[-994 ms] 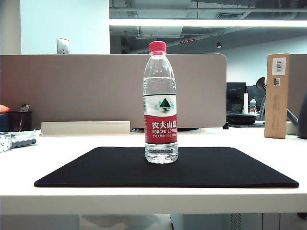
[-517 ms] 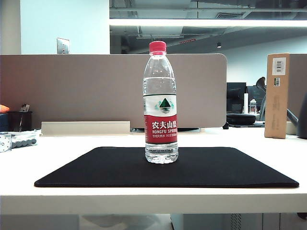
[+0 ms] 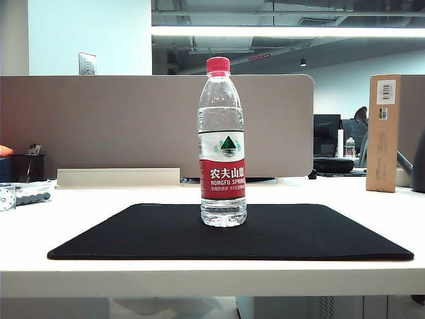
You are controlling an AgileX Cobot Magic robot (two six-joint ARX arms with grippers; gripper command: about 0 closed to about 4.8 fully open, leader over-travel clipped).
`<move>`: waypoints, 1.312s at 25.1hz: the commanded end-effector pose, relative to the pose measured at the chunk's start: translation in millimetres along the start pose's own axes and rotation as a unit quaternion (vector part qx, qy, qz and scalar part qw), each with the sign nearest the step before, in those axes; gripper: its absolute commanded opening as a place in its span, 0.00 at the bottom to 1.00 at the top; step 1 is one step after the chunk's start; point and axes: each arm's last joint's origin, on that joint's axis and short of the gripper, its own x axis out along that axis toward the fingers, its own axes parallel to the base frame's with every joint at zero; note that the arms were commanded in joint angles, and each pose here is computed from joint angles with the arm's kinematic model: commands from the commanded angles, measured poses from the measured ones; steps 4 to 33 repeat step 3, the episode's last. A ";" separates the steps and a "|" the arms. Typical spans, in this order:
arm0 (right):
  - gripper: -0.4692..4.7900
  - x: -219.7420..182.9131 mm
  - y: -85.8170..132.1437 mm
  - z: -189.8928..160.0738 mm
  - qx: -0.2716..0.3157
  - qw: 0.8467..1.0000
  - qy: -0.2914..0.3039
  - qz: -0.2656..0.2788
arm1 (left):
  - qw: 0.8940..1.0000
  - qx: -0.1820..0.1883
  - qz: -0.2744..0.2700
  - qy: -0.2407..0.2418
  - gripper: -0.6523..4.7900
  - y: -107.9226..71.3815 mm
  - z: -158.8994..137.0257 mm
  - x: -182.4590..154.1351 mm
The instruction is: Stand the plastic bottle up on the black mouse pad.
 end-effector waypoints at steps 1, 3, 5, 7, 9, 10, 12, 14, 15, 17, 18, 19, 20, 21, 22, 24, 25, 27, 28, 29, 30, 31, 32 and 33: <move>0.09 0.4 0.2 0.1 0.002 1.000 -0.006 0.002 | 1.000 -0.002 -0.001 -0.007 0.11 0.1 2.4 -0.3; 0.09 0.4 0.2 0.1 0.002 1.000 -0.006 0.002 | 1.000 -0.002 -0.001 -0.006 0.11 0.1 2.4 -0.3; 0.09 0.4 0.2 0.1 0.002 1.000 -0.006 0.002 | 1.000 -0.002 -0.001 -0.006 0.11 0.1 2.4 -0.3; 0.09 0.4 0.2 0.1 0.002 1.000 -0.006 0.002 | 1.000 -0.002 -0.001 -0.006 0.11 0.1 2.4 -0.3; 0.09 0.4 0.2 0.1 0.002 1.000 -0.006 0.002 | 1.000 -0.002 -0.001 -0.006 0.11 0.1 2.4 -0.3; 0.09 0.4 0.2 0.1 0.002 1.000 -0.006 0.002 | 1.000 -0.002 -0.001 -0.006 0.11 0.1 2.4 -0.3; 0.09 0.4 0.2 0.1 0.002 1.000 -0.006 0.002 | 1.000 -0.002 -0.001 -0.006 0.11 0.1 2.4 -0.3; 0.09 0.4 0.2 0.1 0.002 1.000 -0.006 0.002 | 1.000 -0.002 -0.001 -0.006 0.11 0.1 2.4 -0.3; 0.09 0.4 0.2 0.1 0.002 1.000 -0.006 0.002 | 1.000 -0.002 -0.001 -0.006 0.11 0.1 2.4 -0.3; 0.09 0.4 0.2 0.1 0.002 1.000 -0.006 0.002 | 1.000 -0.002 -0.001 -0.006 0.11 0.1 2.4 -0.3; 0.09 0.4 0.2 0.1 0.002 1.000 -0.006 0.002 | 1.000 -0.002 -0.001 -0.006 0.11 0.1 2.4 -0.3; 0.09 0.4 0.2 0.1 0.002 1.000 -0.006 0.002 | 1.000 -0.002 -0.001 -0.006 0.11 0.1 2.4 -0.3; 0.09 0.4 0.2 0.1 0.002 1.000 -0.006 0.002 | 1.000 -0.002 -0.001 -0.006 0.11 0.1 2.4 -0.3; 0.09 0.4 0.2 0.1 0.002 1.000 -0.006 0.002 | 1.000 -0.002 -0.001 -0.006 0.11 0.1 2.4 -0.3; 0.09 0.4 0.2 0.1 0.002 1.000 -0.006 0.002 | 1.000 -0.002 -0.001 -0.006 0.11 0.1 2.4 -0.3; 0.09 0.4 0.2 0.1 0.002 1.000 -0.006 0.002 | 1.000 -0.002 -0.001 -0.006 0.11 0.1 2.4 -0.3; 0.09 0.4 0.2 0.1 0.002 1.000 -0.006 0.002 | 1.000 -0.002 -0.001 -0.006 0.11 0.1 2.4 -0.3; 0.09 0.4 0.2 0.1 0.002 1.000 -0.006 0.002 | 1.000 -0.002 -0.001 -0.006 0.11 0.1 2.4 -0.3; 0.09 0.4 0.2 0.1 0.002 1.000 -0.006 0.002 | 1.000 -0.002 -0.001 -0.006 0.11 0.1 2.4 -0.3; 0.09 0.4 0.2 0.1 0.002 1.000 -0.006 0.002 | 1.000 -0.002 -0.001 -0.006 0.11 0.1 2.4 -0.3; 0.09 0.4 0.2 0.1 0.002 1.000 -0.006 0.002 | 1.000 -0.002 -0.001 -0.006 0.11 0.1 2.4 -0.3; 0.09 0.4 0.2 0.1 0.002 1.000 -0.006 0.002 | 1.000 -0.002 -0.001 -0.006 0.11 0.1 2.4 -0.3; 0.09 0.4 0.2 0.1 0.002 1.000 -0.006 0.002 | 1.000 -0.002 -0.001 -0.006 0.11 0.1 2.4 -0.3; 0.09 0.4 0.2 0.1 0.002 1.000 -0.006 0.002 | 1.000 -0.002 -0.001 -0.006 0.11 0.1 2.4 -0.3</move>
